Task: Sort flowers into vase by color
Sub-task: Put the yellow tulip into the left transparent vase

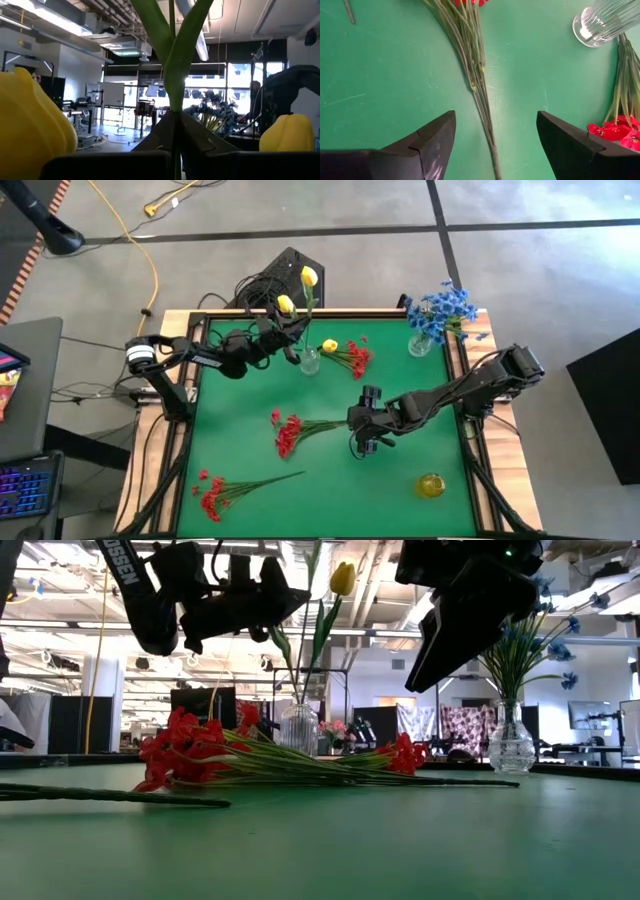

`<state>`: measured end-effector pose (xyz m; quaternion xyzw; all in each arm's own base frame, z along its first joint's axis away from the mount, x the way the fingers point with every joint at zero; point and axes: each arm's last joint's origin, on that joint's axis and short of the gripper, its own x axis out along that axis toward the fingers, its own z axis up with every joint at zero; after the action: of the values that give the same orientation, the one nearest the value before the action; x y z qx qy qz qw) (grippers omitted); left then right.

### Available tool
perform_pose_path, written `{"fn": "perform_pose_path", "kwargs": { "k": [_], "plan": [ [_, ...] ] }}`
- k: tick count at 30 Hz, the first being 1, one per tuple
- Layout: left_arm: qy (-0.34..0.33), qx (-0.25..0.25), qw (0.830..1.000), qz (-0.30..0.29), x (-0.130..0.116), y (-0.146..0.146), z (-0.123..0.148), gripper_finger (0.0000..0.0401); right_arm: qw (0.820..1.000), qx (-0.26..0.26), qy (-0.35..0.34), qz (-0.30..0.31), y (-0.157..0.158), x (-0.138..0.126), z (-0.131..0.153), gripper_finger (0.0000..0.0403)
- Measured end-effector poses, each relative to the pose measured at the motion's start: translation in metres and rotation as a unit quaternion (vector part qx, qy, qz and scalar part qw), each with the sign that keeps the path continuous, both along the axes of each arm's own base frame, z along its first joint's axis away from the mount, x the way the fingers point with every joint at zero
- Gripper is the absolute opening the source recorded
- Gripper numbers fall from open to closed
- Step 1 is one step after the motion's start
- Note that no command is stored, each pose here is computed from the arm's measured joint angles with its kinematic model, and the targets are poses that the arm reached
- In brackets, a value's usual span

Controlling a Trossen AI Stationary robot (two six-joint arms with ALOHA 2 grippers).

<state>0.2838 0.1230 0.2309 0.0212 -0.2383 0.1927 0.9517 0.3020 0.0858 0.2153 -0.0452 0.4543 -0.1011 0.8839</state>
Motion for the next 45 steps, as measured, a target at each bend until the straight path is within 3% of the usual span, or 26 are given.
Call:
{"fn": "perform_pose_path", "kwargs": {
  "k": [12, 26, 37, 45],
  "plan": [
    [0.013, -0.007, 1.000, 0.000, 0.001, 0.001, -0.003, 0.0000, 1.000, 0.005, -0.005, -0.001, 0.002, 0.000, 0.000, 0.0305],
    [0.027, -0.030, 0.999, -0.010, 0.016, 0.010, -0.032, 0.0000, 1.000, 0.014, -0.007, -0.001, 0.008, -0.002, 0.000, 0.0305],
    [0.053, 0.002, 0.996, -0.073, 0.017, 0.008, -0.035, 0.0000, 1.000, 0.006, 0.003, 0.007, 0.008, -0.003, -0.001, 0.0305],
    [0.056, -0.008, 0.991, -0.124, 0.011, 0.020, -0.035, 0.0000, 1.000, 0.006, 0.004, 0.007, 0.008, -0.003, -0.001, 0.0305]
  ]
}}
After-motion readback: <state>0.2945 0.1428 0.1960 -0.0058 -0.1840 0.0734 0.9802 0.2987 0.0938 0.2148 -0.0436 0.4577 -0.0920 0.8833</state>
